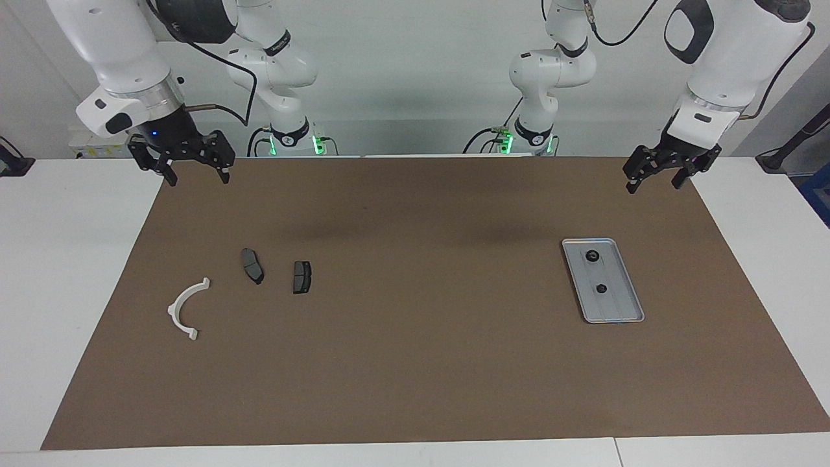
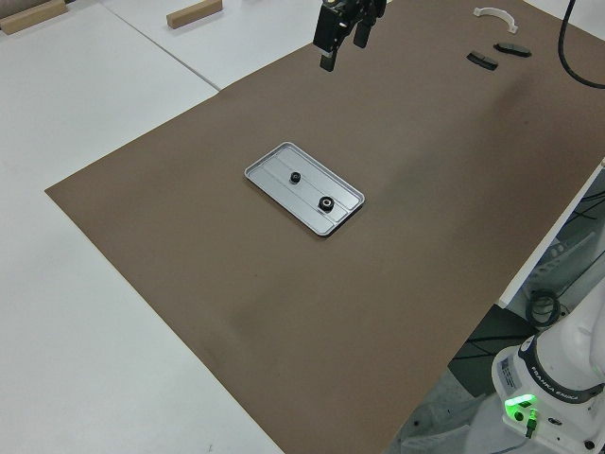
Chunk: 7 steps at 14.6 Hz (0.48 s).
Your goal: Place bearing gear from tray to pile
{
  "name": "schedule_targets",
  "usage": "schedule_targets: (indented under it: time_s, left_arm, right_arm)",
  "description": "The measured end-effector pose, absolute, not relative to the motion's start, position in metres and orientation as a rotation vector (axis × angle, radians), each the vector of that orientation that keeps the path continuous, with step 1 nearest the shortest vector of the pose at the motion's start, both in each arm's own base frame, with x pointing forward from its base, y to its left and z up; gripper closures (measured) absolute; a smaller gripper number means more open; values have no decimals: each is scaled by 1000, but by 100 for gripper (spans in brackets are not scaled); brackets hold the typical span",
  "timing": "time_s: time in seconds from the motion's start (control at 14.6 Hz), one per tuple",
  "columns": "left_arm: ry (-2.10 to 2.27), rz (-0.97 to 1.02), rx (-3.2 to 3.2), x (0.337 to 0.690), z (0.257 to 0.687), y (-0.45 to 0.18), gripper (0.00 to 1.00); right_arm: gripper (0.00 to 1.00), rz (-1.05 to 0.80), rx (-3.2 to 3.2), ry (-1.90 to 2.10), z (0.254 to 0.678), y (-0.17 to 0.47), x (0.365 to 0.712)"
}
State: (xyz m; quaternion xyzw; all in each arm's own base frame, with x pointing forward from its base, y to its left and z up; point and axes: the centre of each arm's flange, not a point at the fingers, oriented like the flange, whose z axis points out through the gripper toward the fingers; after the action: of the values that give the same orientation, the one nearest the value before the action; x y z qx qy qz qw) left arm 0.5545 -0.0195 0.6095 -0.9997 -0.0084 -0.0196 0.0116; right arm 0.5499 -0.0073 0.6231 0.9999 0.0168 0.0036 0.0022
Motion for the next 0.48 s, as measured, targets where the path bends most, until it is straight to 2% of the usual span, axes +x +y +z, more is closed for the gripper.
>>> schedule_targets:
  time_s: [0.48]
  left_arm:
    - [-23, -56, -3117, 554, 609, -20, 0]
  right_arm:
    - [0, 11, 3137, 53, 623, -7, 550]
